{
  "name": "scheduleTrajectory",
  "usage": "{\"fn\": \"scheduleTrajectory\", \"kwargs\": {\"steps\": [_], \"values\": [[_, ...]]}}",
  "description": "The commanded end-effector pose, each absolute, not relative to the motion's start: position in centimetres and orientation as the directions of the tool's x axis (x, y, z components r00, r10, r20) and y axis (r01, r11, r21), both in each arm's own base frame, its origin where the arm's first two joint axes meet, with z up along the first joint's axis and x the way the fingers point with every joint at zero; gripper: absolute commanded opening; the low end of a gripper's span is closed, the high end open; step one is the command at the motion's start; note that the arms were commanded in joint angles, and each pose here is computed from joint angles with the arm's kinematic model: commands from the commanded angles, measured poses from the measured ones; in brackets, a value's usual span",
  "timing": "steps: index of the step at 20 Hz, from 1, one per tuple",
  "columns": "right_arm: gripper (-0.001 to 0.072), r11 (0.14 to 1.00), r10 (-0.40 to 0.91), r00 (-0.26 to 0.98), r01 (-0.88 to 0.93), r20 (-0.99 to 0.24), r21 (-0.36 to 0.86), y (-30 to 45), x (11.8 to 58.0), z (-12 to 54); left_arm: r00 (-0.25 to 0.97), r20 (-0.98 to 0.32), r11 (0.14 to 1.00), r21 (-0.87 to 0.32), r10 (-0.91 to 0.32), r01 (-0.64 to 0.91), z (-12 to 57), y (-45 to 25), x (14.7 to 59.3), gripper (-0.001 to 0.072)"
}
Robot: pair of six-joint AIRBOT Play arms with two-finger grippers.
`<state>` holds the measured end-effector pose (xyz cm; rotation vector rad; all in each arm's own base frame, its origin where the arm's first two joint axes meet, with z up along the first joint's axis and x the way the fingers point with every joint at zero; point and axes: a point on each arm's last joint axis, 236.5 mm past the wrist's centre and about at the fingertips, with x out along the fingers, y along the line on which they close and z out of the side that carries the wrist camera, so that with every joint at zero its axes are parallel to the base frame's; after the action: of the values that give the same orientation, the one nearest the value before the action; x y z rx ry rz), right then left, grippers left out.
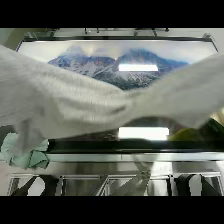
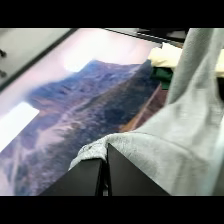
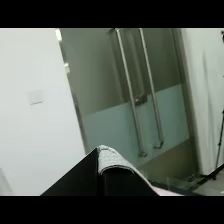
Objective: Fold the shirts.
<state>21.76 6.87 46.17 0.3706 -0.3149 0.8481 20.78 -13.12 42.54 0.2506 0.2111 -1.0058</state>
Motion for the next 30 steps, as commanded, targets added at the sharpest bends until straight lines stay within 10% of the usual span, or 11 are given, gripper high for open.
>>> {"fn": "scheduleTrajectory", "kwargs": {"steps": [1, 7, 16, 24, 30], "values": [[0.0013, 0.683, 0.619, 0.652, -0.722, 0.438, 0.112, 6.2, 21.6, 49.8, 0.523, -0.292, 0.512, 0.119, -0.801, 0.851, 44.0, -13.2, 20.7, 0.0019], [0.0013, 0.783, 0.518, 0.845, -0.531, 0.133, 0.325, 0.2, 29.8, 40.7, 0.380, -0.209, 0.422, -0.624, -0.901, 0.658, 33.0, -6.7, 32.9, 0.0019], [0.0013, 0.734, 0.589, 0.808, -0.546, 0.022, 0.404, 1.3, 29.4, 35.5, 0.258, -0.224, 0.342, -0.609, -0.940, 0.716, 32.3, -9.4, 31.6, 0.0020], [0.0013, 0.725, 0.556, 0.823, -0.414, -0.114, 0.551, 5.6, 26.2, 34.5, 0.379, -0.313, 0.480, -0.378, -0.871, 0.792, 39.4, -14.1, 21.9, 0.0022], [0.0013, 0.785, 0.380, 0.904, -0.202, -0.197, 0.585, -1.6, 33.8, 30.3, 0.384, -0.280, 0.471, -0.619, -0.880, 0.628, 33.8, -9.9, 29.8, 0.0022]]}}
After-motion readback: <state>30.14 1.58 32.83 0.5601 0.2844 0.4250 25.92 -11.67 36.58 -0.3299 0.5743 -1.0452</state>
